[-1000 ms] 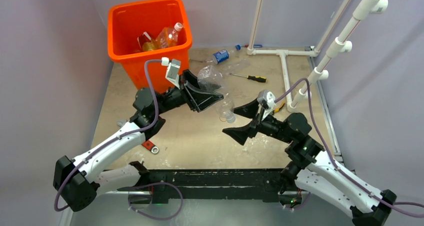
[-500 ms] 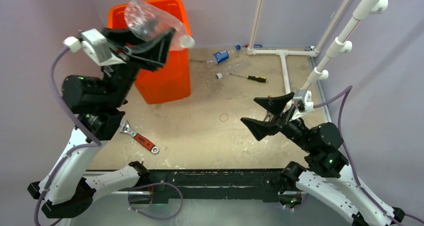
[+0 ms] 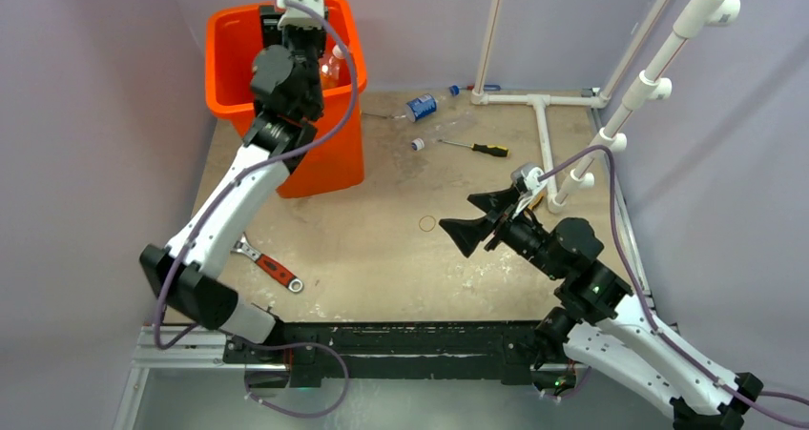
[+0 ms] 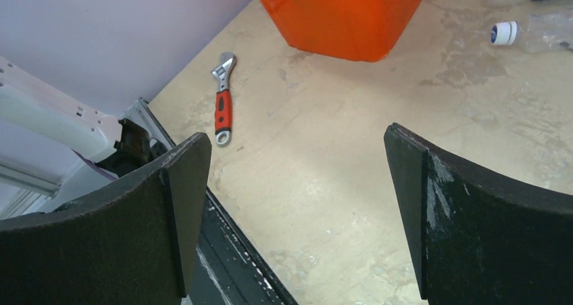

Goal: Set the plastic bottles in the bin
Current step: Place the plastic bottle in the trash bin.

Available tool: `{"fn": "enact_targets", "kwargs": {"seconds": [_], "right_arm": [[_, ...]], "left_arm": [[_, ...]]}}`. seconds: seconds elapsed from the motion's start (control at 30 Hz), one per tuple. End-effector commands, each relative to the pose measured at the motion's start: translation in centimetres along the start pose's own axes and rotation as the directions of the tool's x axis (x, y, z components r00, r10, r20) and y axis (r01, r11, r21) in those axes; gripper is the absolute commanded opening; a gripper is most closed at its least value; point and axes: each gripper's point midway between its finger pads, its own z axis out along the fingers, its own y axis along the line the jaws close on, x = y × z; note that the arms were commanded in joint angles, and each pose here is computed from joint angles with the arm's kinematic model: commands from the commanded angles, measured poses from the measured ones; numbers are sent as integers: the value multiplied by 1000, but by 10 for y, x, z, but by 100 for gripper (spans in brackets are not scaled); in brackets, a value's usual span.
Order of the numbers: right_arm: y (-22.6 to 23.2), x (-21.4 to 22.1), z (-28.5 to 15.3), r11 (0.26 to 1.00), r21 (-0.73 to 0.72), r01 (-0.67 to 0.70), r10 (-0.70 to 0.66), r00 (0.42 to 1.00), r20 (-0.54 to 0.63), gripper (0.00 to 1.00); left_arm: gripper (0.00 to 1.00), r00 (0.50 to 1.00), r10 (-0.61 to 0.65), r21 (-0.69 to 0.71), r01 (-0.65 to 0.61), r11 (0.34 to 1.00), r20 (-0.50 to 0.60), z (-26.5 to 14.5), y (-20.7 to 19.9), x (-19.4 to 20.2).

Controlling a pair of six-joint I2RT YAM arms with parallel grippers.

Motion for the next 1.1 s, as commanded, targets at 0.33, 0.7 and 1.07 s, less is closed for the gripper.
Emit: {"fn": "enact_targets", "kwargs": {"seconds": [0.33,0.7,1.07], "right_arm": [[-17,35,1,995,75,-66,72,995,-67,99],[-67,50,-8,888,387,-248,266,964,8,99],[-53,40,-1,927,315,-204,222,975,-21,99]], "left_arm": [[0,977,69,-174,-104,979,-201,31,22,90],[11,966,73,-192,-123,974,-246,26,31,114],[97,984,-53,-205,17,979,-171,11,50,56]]}}
